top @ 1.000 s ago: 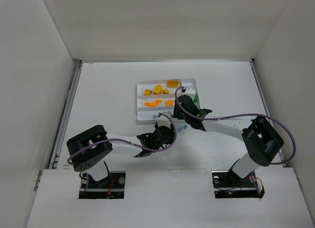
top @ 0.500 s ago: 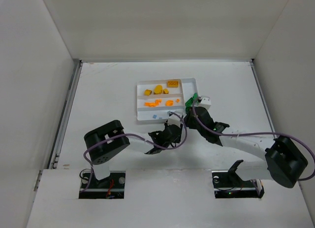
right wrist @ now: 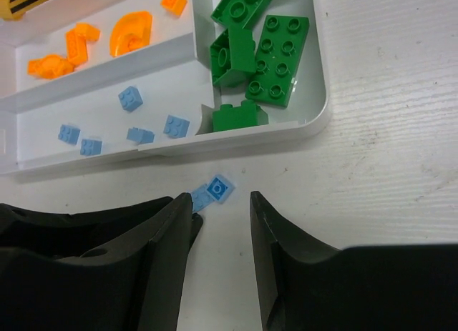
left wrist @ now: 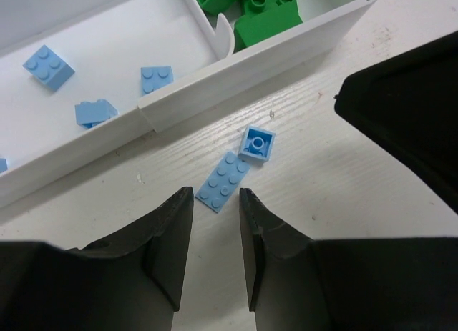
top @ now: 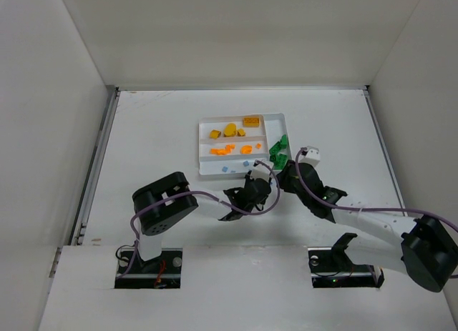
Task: Sort the legos into containers by color
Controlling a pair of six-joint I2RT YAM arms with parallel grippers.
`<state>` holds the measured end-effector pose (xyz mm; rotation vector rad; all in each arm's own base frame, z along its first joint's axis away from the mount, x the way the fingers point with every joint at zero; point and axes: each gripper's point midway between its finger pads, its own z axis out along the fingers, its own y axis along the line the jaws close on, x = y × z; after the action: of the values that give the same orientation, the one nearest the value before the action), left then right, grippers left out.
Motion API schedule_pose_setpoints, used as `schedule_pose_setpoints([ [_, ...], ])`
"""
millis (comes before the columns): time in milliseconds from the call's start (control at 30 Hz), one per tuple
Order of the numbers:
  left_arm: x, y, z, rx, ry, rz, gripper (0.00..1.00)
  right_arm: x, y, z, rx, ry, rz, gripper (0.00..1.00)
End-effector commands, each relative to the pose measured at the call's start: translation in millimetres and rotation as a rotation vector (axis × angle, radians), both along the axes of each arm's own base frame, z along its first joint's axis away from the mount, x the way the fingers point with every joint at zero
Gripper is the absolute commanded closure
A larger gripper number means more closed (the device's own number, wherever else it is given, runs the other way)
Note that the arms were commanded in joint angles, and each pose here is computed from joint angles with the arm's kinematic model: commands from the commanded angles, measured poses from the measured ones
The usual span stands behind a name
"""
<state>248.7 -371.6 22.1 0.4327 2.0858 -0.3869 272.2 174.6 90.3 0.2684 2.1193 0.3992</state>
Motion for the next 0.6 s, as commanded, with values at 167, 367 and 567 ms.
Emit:
schedule_pose_setpoints([
  [167,3,17,-9,0.135,-0.035,0.022,0.65,2,5,2,0.044,-0.018,0.001,0.56],
  [367,-2,4,-18,0.132,-0.007,-0.047,0.65,3,6,2,0.047,-0.019,0.002,0.56],
  [567,-1,2,-19,0.116,-0.003,-0.058,0.68,3,4,4,0.054,-0.024,-0.002,0.57],
])
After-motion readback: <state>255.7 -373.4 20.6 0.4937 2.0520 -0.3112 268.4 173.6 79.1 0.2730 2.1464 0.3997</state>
